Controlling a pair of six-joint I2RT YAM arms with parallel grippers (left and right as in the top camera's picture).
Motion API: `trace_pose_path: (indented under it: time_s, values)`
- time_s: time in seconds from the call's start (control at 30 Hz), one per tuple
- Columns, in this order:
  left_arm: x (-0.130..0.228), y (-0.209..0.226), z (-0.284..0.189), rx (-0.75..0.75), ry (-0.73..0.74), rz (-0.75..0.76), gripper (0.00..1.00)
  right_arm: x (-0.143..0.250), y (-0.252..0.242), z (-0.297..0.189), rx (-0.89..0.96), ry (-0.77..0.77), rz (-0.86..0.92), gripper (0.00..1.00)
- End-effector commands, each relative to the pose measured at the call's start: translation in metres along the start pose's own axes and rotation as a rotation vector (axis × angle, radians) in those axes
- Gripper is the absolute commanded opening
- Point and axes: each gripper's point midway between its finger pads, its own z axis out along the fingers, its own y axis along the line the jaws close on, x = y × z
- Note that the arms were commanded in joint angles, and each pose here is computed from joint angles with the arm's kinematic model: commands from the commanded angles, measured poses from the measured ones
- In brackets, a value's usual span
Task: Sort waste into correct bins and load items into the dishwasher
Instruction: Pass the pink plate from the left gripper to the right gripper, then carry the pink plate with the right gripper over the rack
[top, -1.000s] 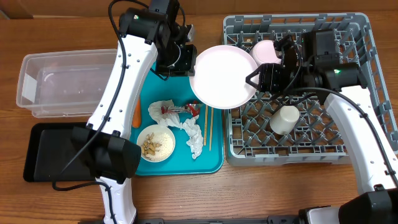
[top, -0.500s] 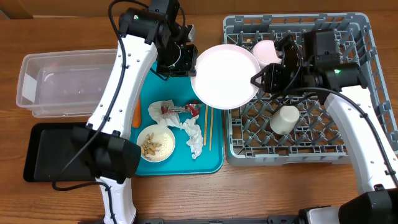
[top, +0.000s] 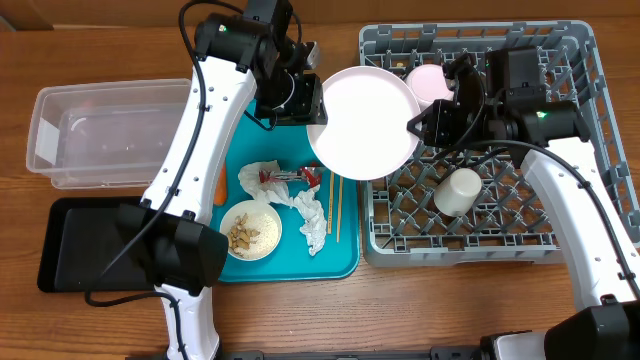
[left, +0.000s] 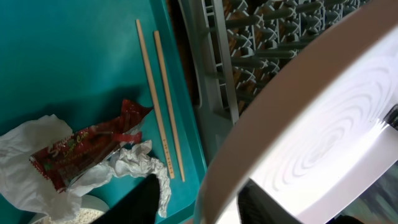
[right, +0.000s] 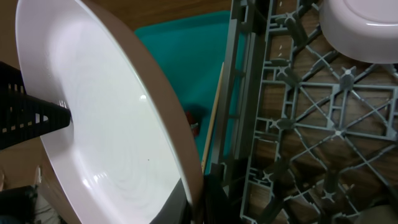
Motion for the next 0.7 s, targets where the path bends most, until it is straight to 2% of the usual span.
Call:
trace_pose_path:
  time_s: [0.0, 0.47, 0.67]
  values:
    - [-0.002, -0.011, -0.014, 0.024, -0.04, 0.035, 0.49, -0.005, -0.004, 0.0, 0.027, -0.02, -0.011, 0.04]
    - [-0.01, 0.003, -0.026, 0.017, -0.072, 0.006, 0.59, -0.037, -0.046, -0.01, 0.284, -0.178, -0.006, 0.04]
    - [-0.01, 0.007, -0.027, 0.008, -0.072, 0.018, 0.6, -0.053, -0.081, -0.034, 0.524, -0.285, 0.045, 0.04]
